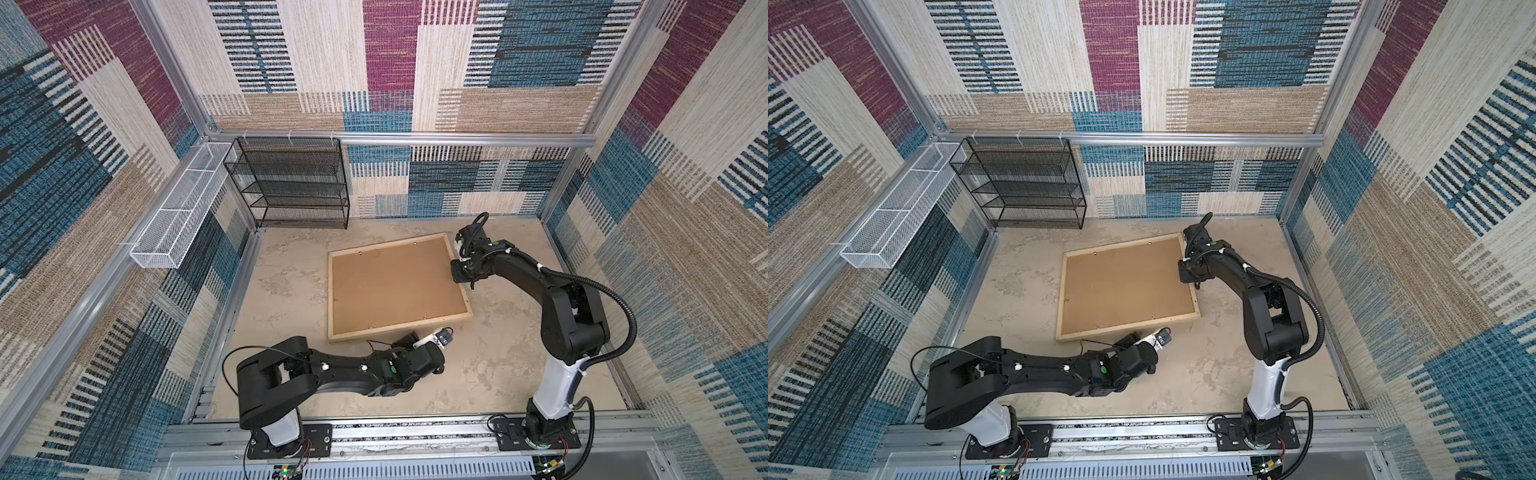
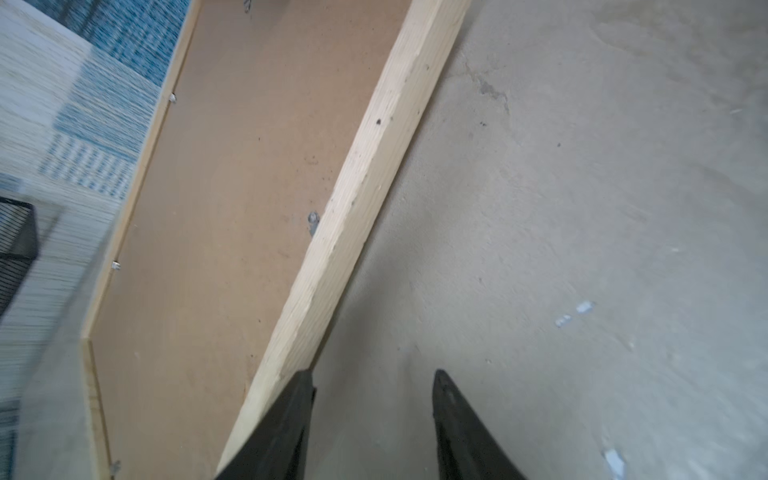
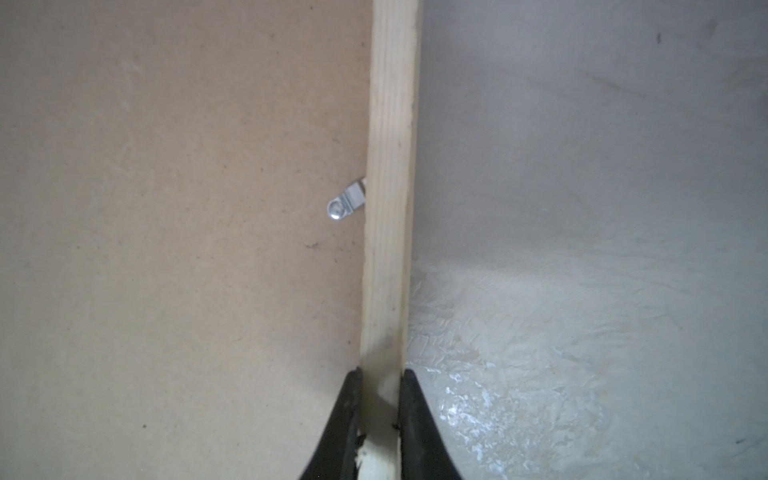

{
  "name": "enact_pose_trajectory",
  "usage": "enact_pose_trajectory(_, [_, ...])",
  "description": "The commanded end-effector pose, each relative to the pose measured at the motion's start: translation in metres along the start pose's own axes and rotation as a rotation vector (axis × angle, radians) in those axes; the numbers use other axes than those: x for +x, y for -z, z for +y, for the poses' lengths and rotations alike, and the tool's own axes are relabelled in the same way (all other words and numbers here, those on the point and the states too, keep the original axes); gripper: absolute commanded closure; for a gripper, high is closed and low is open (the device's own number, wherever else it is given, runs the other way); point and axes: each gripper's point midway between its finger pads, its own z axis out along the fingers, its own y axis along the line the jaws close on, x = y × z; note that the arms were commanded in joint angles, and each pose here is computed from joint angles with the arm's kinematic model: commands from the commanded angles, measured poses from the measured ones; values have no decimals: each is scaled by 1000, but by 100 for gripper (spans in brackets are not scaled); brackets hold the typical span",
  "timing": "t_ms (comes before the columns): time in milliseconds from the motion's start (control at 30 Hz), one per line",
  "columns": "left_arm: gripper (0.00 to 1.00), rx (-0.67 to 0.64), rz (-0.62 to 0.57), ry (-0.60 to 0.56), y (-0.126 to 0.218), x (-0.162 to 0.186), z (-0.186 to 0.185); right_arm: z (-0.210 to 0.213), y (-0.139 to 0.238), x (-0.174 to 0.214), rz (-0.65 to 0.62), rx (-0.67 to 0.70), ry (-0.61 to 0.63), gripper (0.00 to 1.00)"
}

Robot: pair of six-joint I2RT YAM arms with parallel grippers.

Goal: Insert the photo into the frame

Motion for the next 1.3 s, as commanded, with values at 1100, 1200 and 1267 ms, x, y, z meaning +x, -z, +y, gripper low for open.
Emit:
enact_pose_trajectory(1100, [61, -474, -32, -358, -50, -24, 21, 4, 11, 3, -28, -30, 16, 100])
enact_pose_trajectory(1200, [58, -487, -33, -384, -51, -24, 20, 4, 12, 1, -31, -26, 19, 100])
enact_pose_trajectory(1267, [57, -488, -35, -387, -51, -23, 19, 4, 12, 0, -31, -24, 18, 100])
